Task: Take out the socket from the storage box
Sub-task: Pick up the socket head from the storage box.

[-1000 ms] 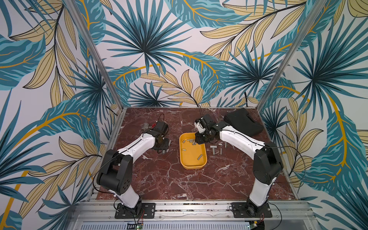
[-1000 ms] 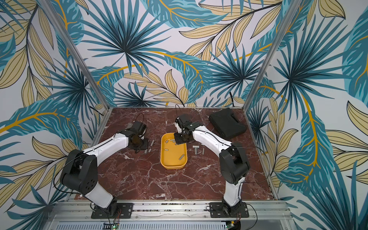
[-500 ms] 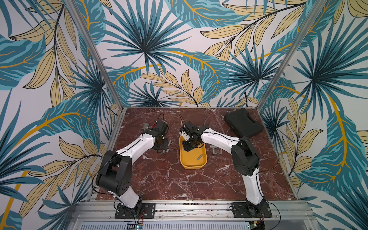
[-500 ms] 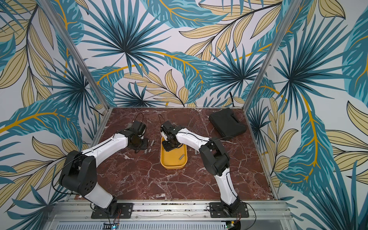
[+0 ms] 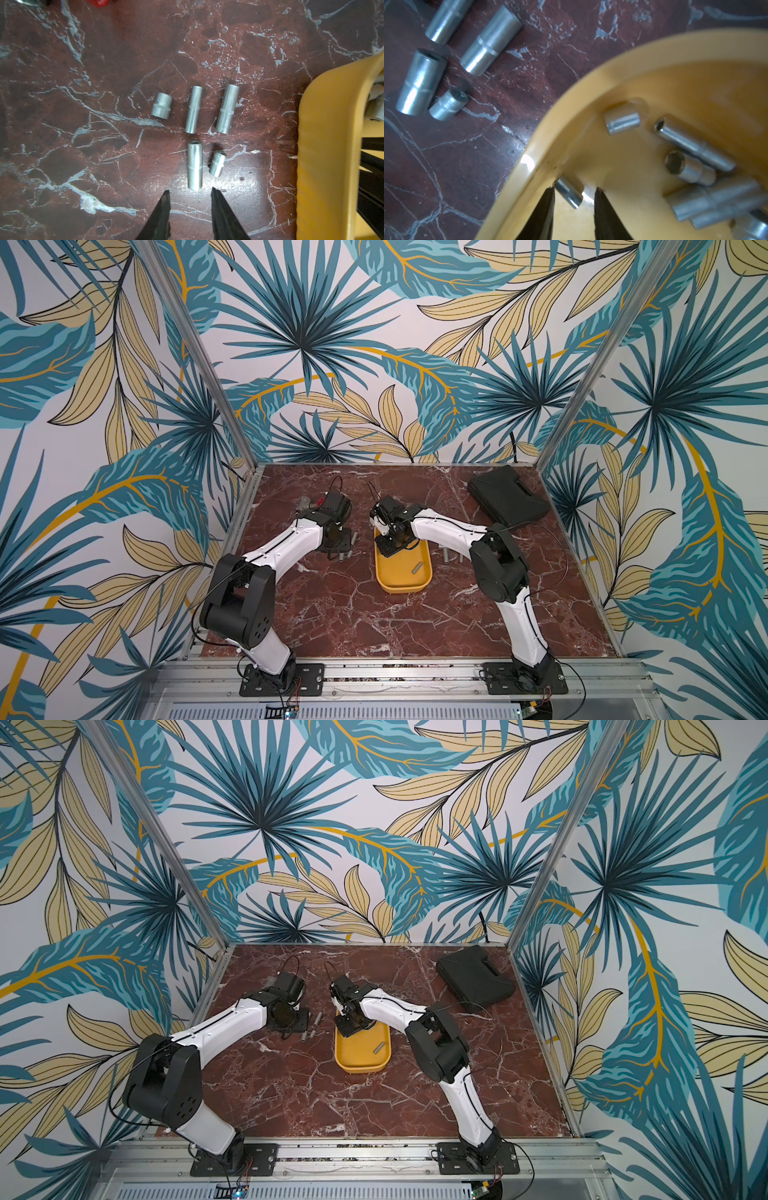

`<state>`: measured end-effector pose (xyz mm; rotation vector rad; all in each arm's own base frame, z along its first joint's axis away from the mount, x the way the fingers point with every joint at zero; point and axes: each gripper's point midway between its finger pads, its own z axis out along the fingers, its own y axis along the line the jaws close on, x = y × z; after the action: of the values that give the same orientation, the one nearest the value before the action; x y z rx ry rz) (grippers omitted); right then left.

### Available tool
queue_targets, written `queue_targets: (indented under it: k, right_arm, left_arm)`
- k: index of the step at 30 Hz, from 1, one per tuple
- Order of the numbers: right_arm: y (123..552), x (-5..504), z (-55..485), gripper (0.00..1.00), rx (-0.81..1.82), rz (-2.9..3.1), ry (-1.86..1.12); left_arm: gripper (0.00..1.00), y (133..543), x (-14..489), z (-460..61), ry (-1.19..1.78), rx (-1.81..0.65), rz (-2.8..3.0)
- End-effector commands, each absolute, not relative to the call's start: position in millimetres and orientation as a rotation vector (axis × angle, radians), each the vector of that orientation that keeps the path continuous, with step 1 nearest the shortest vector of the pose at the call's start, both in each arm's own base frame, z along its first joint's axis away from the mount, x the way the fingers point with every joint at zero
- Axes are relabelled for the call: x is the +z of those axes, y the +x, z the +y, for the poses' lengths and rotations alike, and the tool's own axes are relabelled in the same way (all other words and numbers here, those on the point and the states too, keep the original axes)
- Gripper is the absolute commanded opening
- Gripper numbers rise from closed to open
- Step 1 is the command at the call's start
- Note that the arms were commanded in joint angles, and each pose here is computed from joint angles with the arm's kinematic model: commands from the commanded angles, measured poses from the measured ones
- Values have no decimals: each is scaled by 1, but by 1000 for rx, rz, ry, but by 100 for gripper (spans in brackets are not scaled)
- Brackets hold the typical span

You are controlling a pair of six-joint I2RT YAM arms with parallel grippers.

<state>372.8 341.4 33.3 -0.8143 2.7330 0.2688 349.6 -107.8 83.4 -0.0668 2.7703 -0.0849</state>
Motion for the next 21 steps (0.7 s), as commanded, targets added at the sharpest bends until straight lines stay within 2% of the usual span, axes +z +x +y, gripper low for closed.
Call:
queue_targets:
  k: [1,6,13,21]
  right_arm:
    - [371,21,343,34,244,2749,-836]
    - [370,15,345,32,244,2757,-838]
    - [368,7,342,19,223,2777,-814]
    - [364,5,335,8,206,2791,-752]
  left_arm:
    - [36,351,89,-106,-80,-96,2748]
    - [36,351,89,-106,-80,-99,2747]
    - [36,351,90,-106,-80,-104,2745]
    - [37,354,93,-108,-71,-108,2732]
